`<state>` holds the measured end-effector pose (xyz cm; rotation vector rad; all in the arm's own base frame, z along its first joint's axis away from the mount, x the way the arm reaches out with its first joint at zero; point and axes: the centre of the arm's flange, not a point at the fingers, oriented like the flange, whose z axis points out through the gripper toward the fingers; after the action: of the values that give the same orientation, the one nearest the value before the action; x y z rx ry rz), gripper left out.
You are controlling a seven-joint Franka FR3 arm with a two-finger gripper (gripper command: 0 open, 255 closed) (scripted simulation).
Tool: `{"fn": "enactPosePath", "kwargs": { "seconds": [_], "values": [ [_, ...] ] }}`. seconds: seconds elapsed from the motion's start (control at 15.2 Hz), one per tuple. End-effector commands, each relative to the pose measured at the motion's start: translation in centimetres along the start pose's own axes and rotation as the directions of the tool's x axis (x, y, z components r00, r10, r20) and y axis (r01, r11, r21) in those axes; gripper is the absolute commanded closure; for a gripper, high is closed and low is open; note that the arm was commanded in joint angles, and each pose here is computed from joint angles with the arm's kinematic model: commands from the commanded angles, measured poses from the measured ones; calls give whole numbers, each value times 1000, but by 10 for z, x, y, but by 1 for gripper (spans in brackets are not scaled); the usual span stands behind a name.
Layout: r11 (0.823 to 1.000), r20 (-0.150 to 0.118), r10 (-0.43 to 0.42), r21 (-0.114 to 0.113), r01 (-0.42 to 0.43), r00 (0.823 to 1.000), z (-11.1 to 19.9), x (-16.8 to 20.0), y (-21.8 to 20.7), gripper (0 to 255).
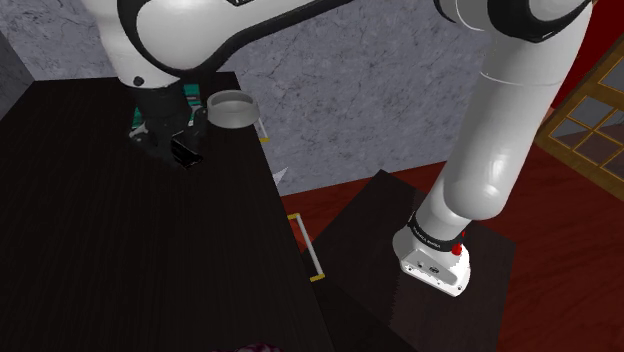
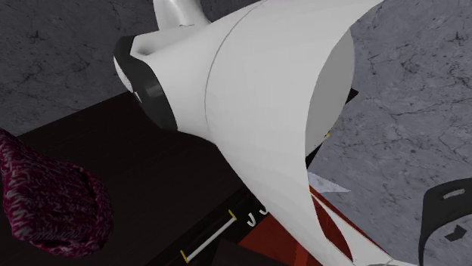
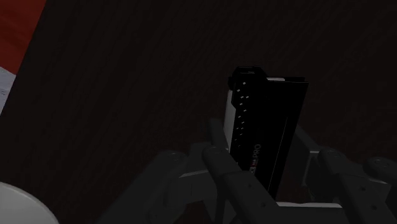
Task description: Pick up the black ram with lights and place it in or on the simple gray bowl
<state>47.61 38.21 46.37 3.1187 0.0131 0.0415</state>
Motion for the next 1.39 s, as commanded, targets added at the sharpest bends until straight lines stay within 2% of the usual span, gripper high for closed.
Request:
{"fn": "enactPosePath", "kwargs": {
  "seconds": [0.0, 1.32],
  "values": [
    [1000, 0, -2, 0, 2, 1000, 0, 15, 21, 255],
    [1000, 0, -2, 0, 2, 1000, 3, 172, 233, 255]
  ]
}}
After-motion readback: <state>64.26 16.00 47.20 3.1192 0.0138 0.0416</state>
